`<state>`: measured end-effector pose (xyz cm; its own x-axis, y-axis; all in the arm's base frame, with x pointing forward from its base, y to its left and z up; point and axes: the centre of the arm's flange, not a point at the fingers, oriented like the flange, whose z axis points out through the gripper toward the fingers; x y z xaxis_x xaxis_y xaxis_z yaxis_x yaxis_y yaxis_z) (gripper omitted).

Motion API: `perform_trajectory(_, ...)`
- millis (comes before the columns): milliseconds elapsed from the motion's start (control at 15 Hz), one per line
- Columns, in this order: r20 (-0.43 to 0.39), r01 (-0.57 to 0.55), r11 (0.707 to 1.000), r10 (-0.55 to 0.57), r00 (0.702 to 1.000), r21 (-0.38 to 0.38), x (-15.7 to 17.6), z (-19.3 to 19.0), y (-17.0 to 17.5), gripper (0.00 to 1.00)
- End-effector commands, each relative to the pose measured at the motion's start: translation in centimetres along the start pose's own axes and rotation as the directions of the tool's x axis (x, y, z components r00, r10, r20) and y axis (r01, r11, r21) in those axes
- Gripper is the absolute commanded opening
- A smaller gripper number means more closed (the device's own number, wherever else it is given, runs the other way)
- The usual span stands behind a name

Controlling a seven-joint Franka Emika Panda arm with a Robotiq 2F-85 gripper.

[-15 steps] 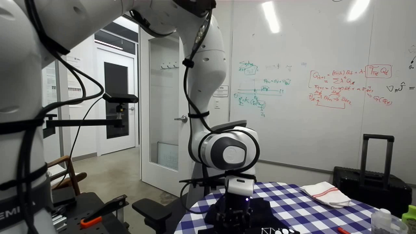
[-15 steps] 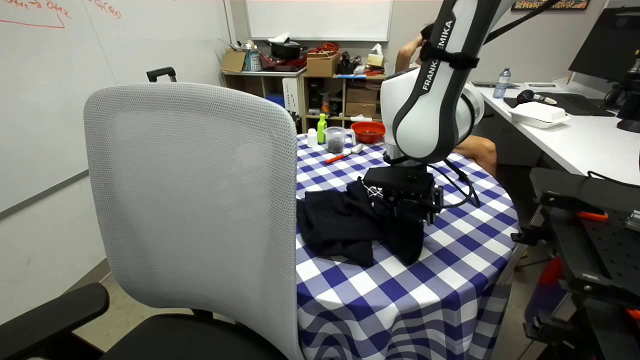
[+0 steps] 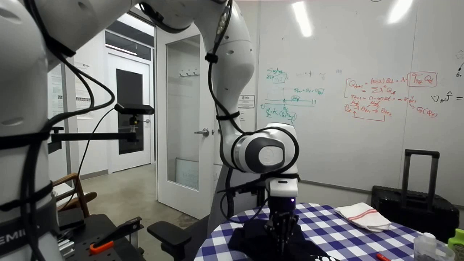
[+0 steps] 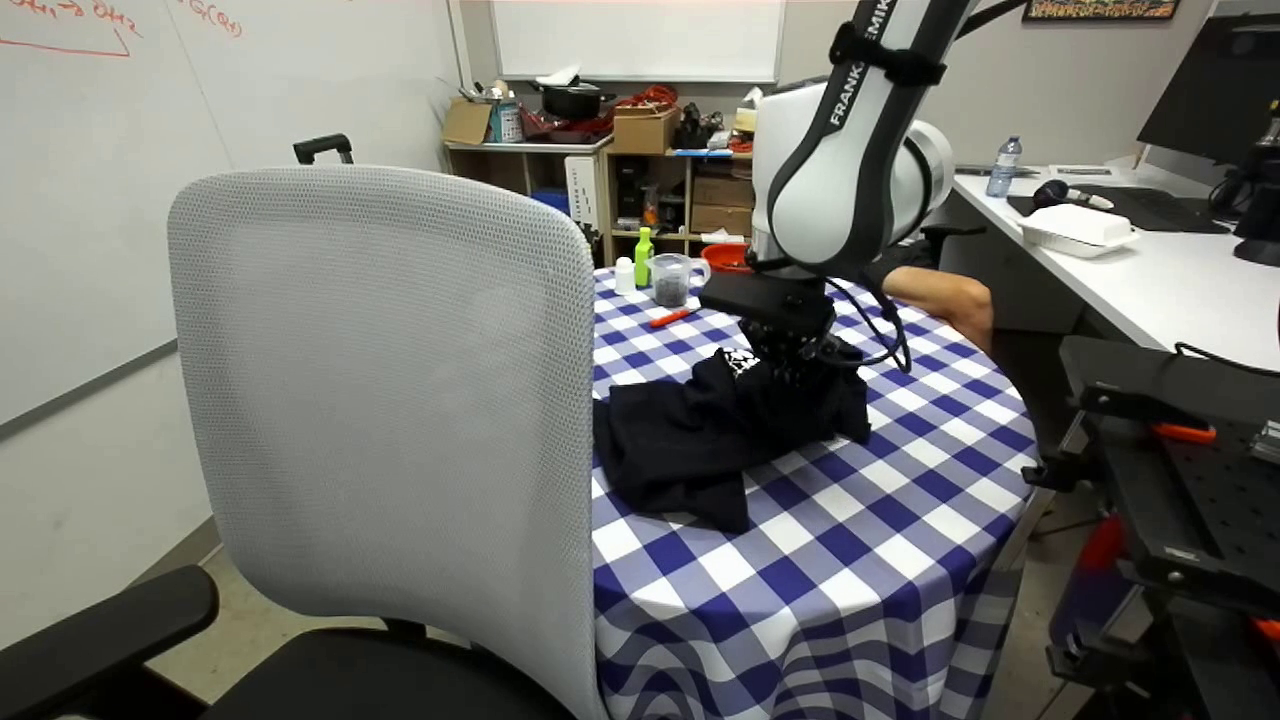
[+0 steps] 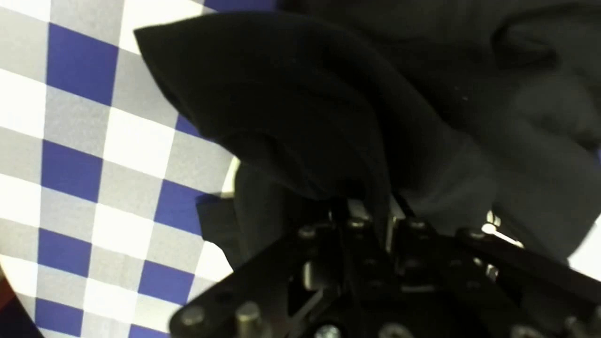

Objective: Put the black t-shirt on the backrest of the grey chair

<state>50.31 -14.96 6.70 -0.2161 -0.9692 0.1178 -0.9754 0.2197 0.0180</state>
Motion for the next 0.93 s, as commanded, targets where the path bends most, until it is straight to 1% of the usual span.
perform_trajectory(0, 0.001, 0.009, 0.995, -0.009, 1.000, 0.099, 1.3, -6.9, -1.6, 0.04)
perform_trajectory(267, -0.012, 0.021, 0.980, -0.019, 1.000, 0.198, 2.1, -14.1, -4.8, 0.04)
perform_trajectory(467, -0.032, 0.053, 0.964, -0.046, 0.998, 0.261, 1.8, -19.2, -6.8, 0.04)
perform_trajectory(733, -0.064, 0.097, 0.940, -0.081, 0.995, 0.328, -0.4, -25.8, -9.7, 0.04)
perform_trajectory(867, -0.076, 0.112, 0.925, -0.090, 0.993, 0.363, -2.6, -29.1, -11.0, 0.03)
